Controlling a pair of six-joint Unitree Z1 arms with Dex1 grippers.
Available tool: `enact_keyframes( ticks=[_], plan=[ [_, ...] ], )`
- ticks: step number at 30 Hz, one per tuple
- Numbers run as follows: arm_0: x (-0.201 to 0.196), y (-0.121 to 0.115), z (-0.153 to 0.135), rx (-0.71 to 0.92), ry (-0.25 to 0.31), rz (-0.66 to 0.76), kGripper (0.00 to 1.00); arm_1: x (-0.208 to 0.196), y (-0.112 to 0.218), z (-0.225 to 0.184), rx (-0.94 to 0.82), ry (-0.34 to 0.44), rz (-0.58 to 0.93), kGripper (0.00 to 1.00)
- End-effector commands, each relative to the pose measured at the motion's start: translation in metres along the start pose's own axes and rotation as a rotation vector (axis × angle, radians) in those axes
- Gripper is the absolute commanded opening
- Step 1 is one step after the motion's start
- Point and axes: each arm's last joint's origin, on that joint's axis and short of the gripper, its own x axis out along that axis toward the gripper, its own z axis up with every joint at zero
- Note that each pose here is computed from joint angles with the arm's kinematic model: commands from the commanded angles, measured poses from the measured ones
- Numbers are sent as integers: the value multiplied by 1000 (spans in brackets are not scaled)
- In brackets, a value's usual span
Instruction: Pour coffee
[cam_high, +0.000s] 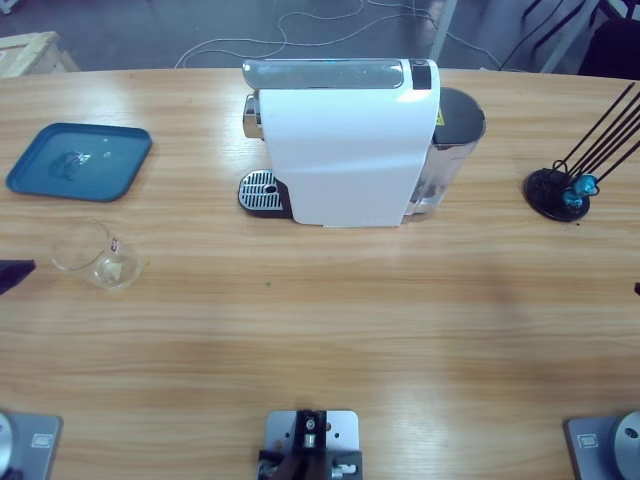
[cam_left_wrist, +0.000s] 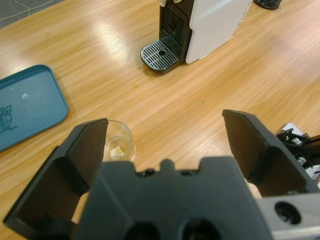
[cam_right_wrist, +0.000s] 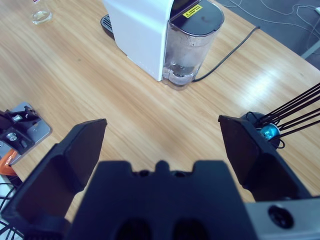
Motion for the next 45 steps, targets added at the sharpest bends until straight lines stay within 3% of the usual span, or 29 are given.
enact_keyframes(
  ticks=[1, 7, 10, 12, 14, 17, 20, 23, 26, 29, 33, 35, 41, 42, 45],
  plan=[
    [8, 1, -9, -11, 42, 2, 1000, 11, 2, -6, -4, 46, -16, 1000],
    [10, 0, -7, -12, 51, 6, 1000, 9, 1, -7, -1, 40, -19, 1000],
    [18, -1, 12, -83, 60, 21, 965, 10, 1, -6, 0, 41, -19, 1000],
    [37, -1, 45, -111, 89, 18, 977, 10, 1, -6, 1, 41, -19, 1000],
    [66, 4, 87, -180, 74, -8, 987, 10, 1, -6, 0, 43, -19, 1000],
    [108, 29, 140, -454, 96, -143, 991, 9, 1, -7, 1, 41, -19, 1000],
    [161, 62, 171, -715, 172, -281, 1000, 7, 1, -8, 3, 32, -18, 1000],
    [192, 70, 180, -792, 182, -289, 1000, 7, 0, -9, 4, 29, -18, 1000],
    [215, 75, 174, -846, 229, -281, 980, 8, 1, -8, 3, 32, -18, 1000],
    [236, 75, 169, -862, 297, -364, 876, 8, 1, -8, 3, 32, -18, 1000],
    [253, 69, 163, -868, 355, -411, 870, 8, 1, -8, 3, 32, -18, 1000],
    [257, 68, 163, -863, 355, -415, 808, 8, 1, -8, 3, 32, -18, 1000],
    [260, 67, 176, -834, 309, -435, 55, 8, 1, -8, 3, 32, -18, 1000],
    [261, 65, 178, -829, 309, -445, 0, 8, 1, -8, 3, 32, -18, 1000],
    [263, 60, 178, -823, 319, -464, 0, 8, 1, -8, 3, 32, -18, 1000]
  ],
)
